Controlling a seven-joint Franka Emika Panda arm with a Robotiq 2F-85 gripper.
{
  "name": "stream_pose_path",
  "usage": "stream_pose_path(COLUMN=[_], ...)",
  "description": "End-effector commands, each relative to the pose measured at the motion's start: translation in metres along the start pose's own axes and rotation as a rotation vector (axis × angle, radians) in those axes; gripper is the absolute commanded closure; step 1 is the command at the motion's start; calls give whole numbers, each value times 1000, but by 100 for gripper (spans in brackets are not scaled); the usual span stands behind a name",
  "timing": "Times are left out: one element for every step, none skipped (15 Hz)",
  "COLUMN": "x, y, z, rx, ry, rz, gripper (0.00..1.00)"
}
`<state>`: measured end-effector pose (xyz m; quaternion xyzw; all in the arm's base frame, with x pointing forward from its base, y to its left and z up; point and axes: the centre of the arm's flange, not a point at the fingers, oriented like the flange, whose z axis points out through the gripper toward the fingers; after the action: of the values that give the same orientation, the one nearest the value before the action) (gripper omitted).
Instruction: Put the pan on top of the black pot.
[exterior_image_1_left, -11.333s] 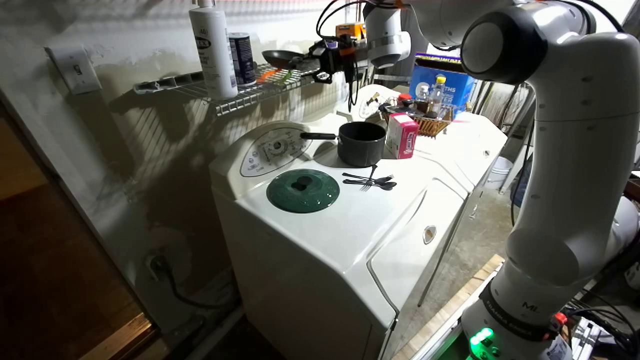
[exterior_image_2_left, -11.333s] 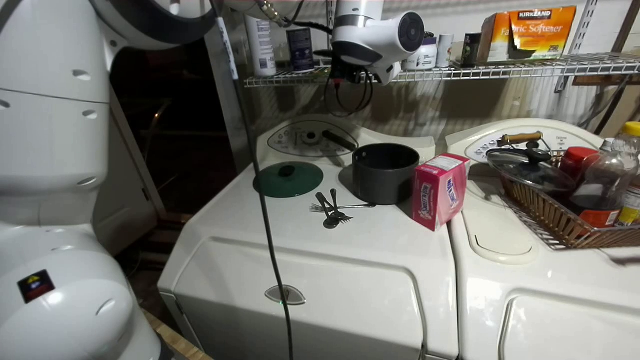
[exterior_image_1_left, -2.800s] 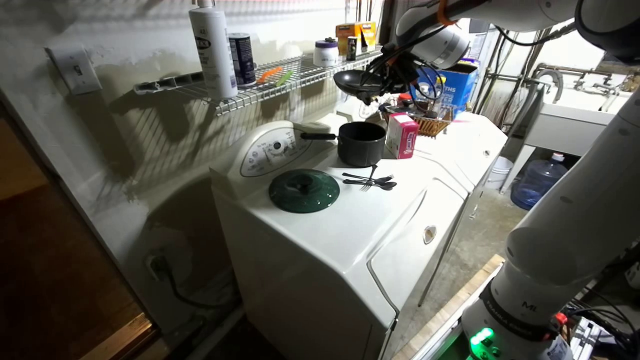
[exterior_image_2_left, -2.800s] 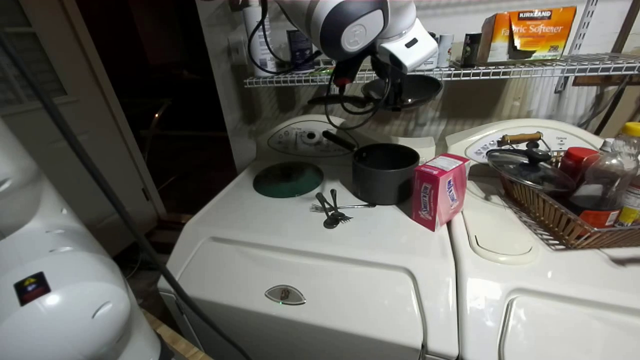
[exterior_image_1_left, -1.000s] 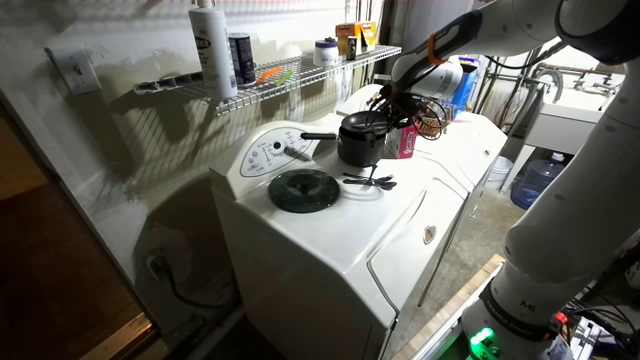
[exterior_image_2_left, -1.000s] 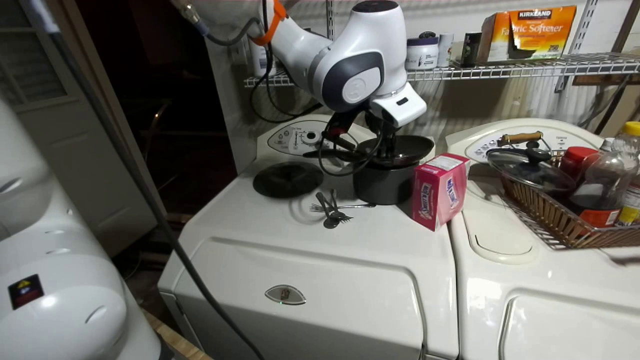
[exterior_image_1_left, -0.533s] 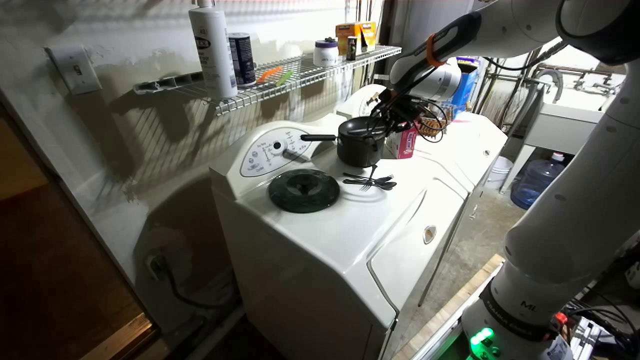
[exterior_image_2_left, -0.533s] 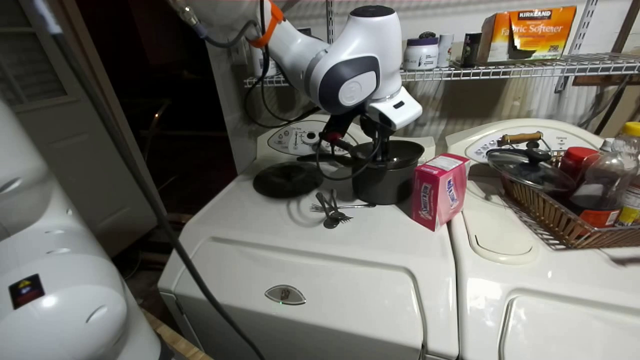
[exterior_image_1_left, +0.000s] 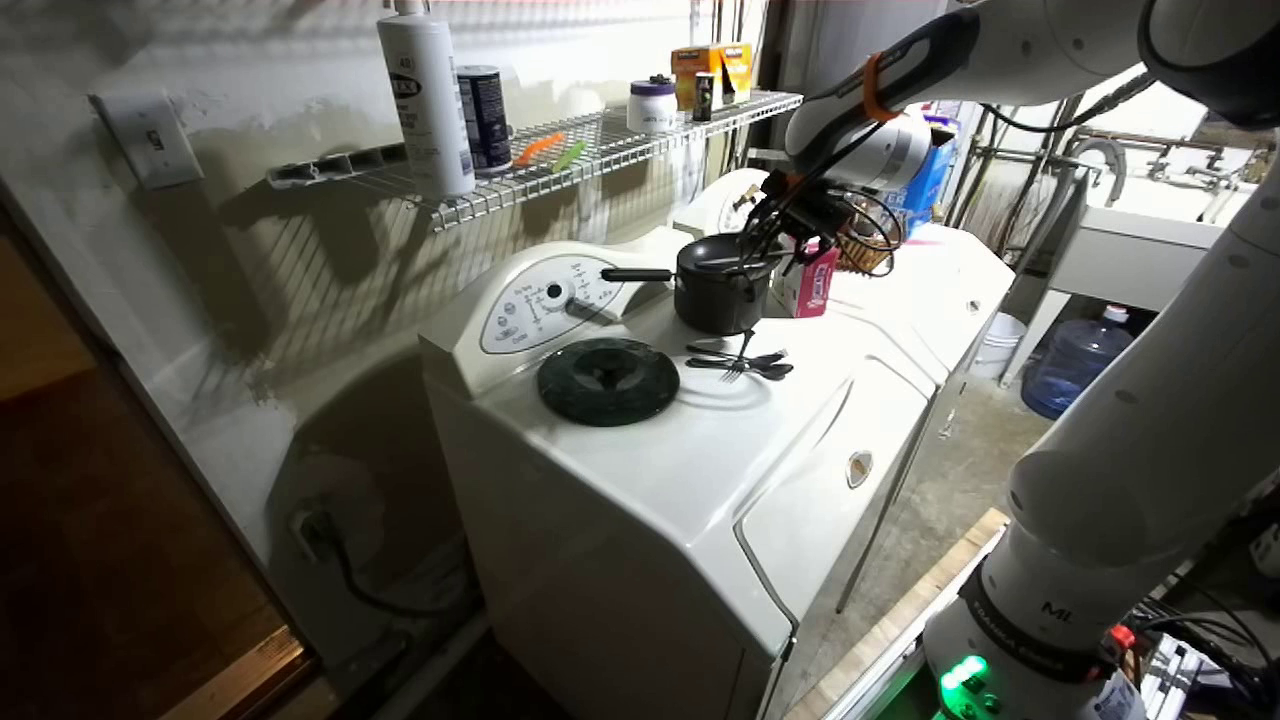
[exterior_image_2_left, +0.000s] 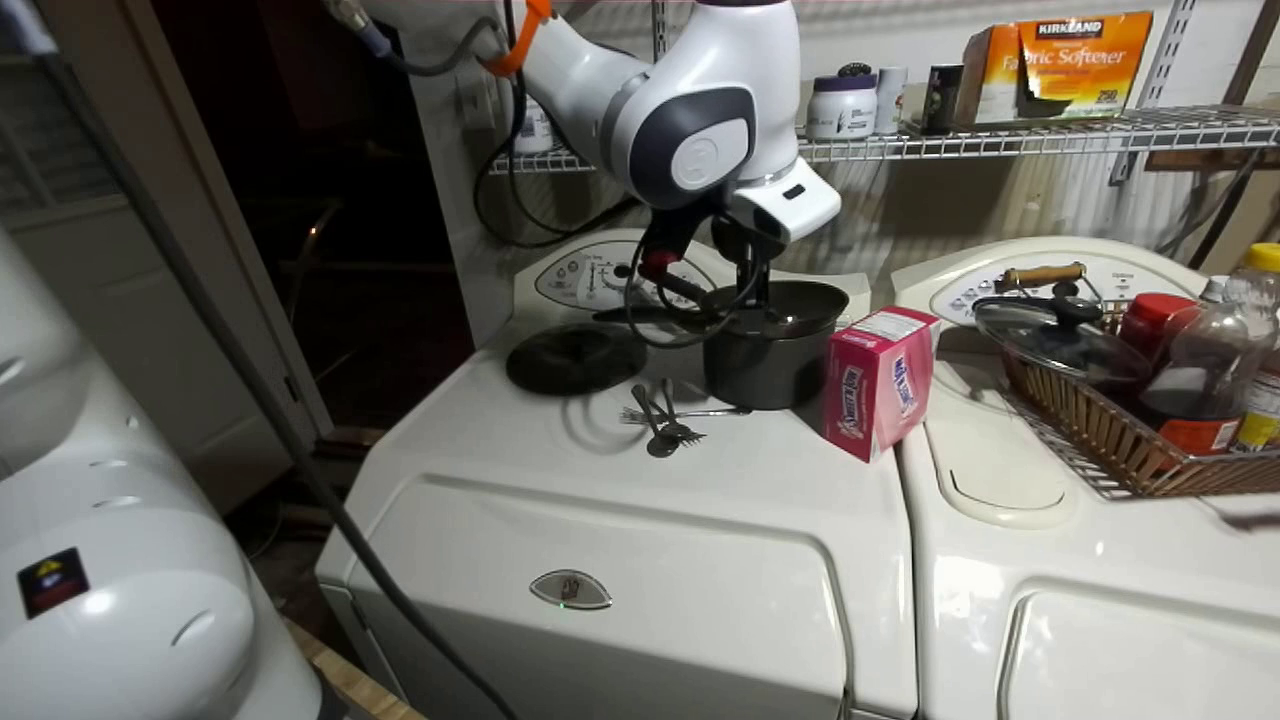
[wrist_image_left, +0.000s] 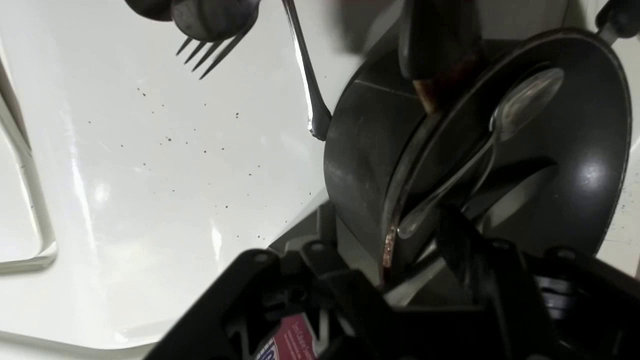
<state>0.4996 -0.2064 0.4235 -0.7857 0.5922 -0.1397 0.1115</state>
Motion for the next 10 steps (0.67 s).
stream_pose_path(x=[-18,-20,-25,-29,-36,-44,-52,-61,-69,-79], y=[16,19,25,29,33,39,43,46,47,48], z=[-34,-43,-56,-67,-82,-97,-111,-125,-139,-156], rx=[-59,-92,-116,-131,-134,-137,-140,-141,-140,-133], ry=[-12,-6,3,13,4,6,12,27,35,42], rz=[-59,-102,-174,-235,-287,-340,-393,-443,-495,-546], gripper=[15,7,2,0,0,0,0,0,0,0])
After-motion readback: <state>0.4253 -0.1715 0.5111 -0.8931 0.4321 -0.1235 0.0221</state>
